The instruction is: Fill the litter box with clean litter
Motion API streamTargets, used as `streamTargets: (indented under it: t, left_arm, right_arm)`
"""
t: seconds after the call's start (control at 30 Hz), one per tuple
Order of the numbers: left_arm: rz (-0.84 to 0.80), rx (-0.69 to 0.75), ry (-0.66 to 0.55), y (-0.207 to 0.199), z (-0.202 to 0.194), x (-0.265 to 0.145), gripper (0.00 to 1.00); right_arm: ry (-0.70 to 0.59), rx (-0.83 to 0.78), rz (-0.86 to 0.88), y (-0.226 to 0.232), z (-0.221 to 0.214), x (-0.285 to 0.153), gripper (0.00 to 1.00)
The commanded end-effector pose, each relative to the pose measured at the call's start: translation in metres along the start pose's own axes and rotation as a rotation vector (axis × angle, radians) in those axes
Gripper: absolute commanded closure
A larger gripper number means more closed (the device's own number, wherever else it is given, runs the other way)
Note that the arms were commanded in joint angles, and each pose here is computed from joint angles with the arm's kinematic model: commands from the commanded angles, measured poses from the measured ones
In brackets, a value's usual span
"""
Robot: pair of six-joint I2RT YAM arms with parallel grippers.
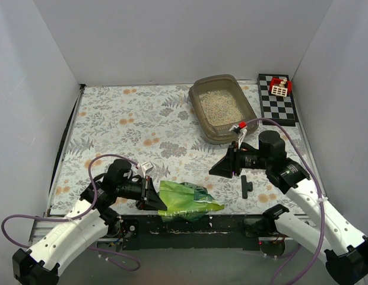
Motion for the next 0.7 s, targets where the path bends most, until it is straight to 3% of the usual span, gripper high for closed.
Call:
streamTargets:
  t: [0.0,0.4,0.67]
  left_arm:
    - [0.09,-0.031,-0.067,0.013,0.011,0.002,1.0]
    - [0.186,-0.082,-0.312,0.006,0.035,-0.012,1.0]
    - [0.184,-0.09,-0.314,0.005,0.033,-0.013,1.0]
  right_arm:
    - [0.079,-0.162,0.009,0.004,-0.006,0.002,0.53]
    - [0.219,-0.589,0.185,0.071,-0.031,0.05,0.5]
    - [0.345,-0.809,0.133,0.067,-0.053,0.067,0.48]
Point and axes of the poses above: each gripper's point midway between its finger pads, its own x axis out along the fingers, its own y axis along the line the jaws close on, z = x × y, the point moved 3 cm from there along -x, back along the fingers, and after that the axes turned 9 degrees about -x, right-handed, at the moved point
